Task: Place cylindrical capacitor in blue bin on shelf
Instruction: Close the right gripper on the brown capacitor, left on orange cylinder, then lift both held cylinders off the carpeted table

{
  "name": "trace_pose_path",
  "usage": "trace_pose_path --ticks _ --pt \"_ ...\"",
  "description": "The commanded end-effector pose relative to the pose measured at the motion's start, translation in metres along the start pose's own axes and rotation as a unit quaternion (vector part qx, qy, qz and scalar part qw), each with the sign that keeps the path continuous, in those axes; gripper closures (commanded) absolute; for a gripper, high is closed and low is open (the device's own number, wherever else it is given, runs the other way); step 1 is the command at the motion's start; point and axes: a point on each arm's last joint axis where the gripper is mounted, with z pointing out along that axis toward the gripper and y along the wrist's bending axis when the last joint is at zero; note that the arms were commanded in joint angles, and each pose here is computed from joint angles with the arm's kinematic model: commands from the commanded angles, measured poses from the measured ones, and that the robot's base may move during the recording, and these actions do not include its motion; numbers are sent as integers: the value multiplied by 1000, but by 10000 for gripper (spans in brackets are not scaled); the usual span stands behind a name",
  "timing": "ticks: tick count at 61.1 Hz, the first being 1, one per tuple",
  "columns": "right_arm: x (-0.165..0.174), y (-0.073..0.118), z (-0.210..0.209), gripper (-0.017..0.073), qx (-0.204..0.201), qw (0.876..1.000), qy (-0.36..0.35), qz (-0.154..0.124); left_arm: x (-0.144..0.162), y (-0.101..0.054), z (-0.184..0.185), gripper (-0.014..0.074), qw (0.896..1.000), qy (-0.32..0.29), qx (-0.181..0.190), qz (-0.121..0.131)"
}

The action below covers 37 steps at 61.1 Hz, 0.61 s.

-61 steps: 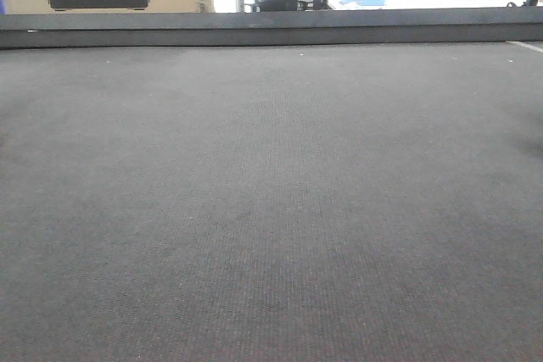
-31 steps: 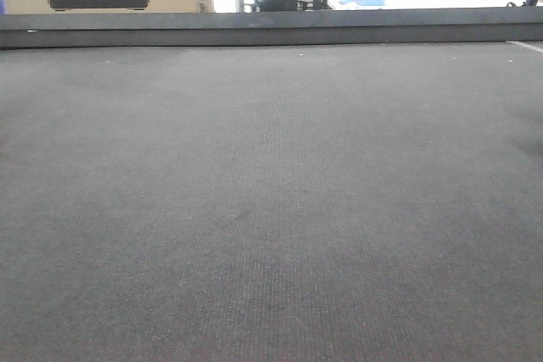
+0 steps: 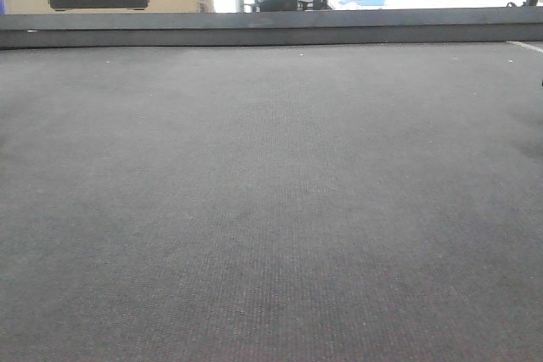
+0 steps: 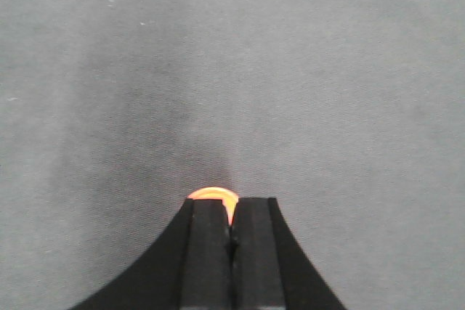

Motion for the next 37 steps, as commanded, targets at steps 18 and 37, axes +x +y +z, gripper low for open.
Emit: trace_pose_path --ticks 18,37 --pt "-1 -2 -3 722 1 1000 -1 -1 -4 5 5 193 1000 -9 -24 13" --pt "0 -1 -3 722 -6 1000 2 4 3 4 48 117 998 60 -20 10"
